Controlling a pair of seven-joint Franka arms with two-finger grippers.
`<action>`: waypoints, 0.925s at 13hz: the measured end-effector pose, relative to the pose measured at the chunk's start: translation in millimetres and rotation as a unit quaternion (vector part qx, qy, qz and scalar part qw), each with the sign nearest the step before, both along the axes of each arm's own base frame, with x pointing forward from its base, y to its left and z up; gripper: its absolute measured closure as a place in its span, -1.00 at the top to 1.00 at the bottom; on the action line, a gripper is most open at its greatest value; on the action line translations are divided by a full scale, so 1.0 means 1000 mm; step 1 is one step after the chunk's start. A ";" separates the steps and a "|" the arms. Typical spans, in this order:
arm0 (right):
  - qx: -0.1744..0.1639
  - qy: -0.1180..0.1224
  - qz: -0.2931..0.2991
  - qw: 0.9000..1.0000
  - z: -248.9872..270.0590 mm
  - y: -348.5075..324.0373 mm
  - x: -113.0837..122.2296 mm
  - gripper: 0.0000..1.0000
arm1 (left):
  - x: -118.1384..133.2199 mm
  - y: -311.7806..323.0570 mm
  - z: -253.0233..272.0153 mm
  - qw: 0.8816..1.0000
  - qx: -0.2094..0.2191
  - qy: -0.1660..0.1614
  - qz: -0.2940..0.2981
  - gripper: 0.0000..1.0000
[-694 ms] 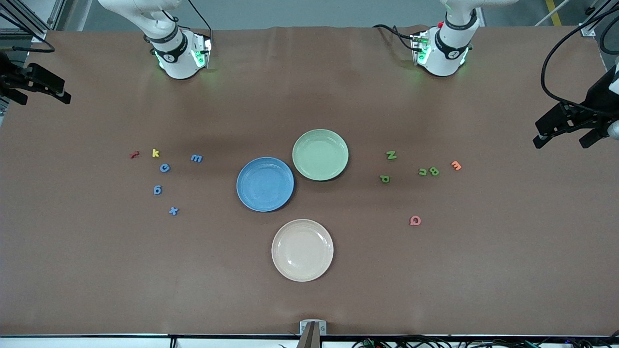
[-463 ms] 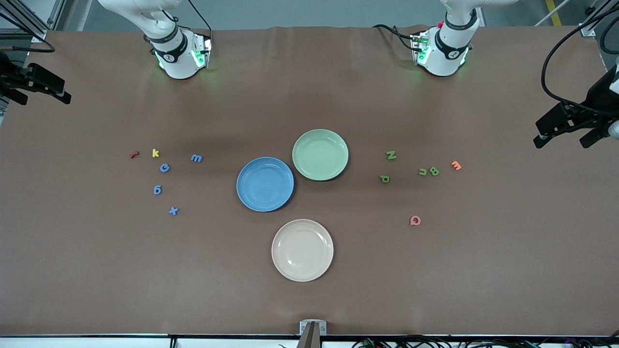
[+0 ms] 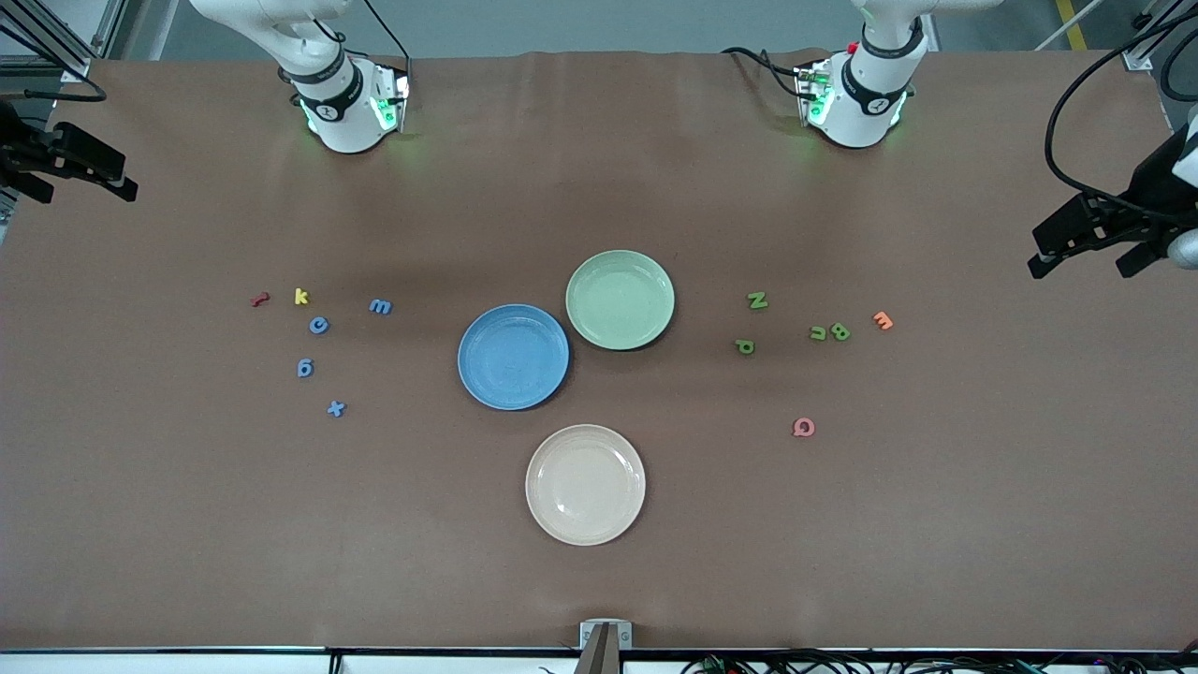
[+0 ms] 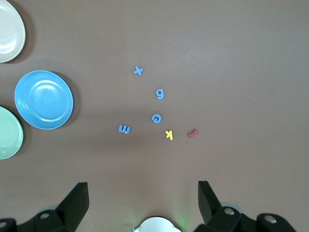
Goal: Sort letters by color into matching plates
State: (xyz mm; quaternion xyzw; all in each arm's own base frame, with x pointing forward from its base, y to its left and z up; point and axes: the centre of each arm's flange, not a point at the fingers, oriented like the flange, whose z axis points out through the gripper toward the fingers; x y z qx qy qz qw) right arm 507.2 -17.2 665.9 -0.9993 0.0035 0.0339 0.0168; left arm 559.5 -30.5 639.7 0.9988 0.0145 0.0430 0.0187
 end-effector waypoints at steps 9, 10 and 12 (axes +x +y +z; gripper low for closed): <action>-0.005 0.019 -0.005 1.000 -0.023 -0.005 0.015 1.00 | -0.010 -0.044 -0.193 0.997 0.006 0.078 -0.004 1.00; -0.006 0.031 -0.007 0.999 -0.044 -0.007 0.028 1.00 | -0.013 -0.045 -0.213 0.997 0.005 0.077 0.010 1.00; -0.011 0.053 -0.014 0.998 -0.096 -0.015 0.061 1.00 | -0.018 -0.054 -0.249 0.996 0.004 0.078 0.047 1.00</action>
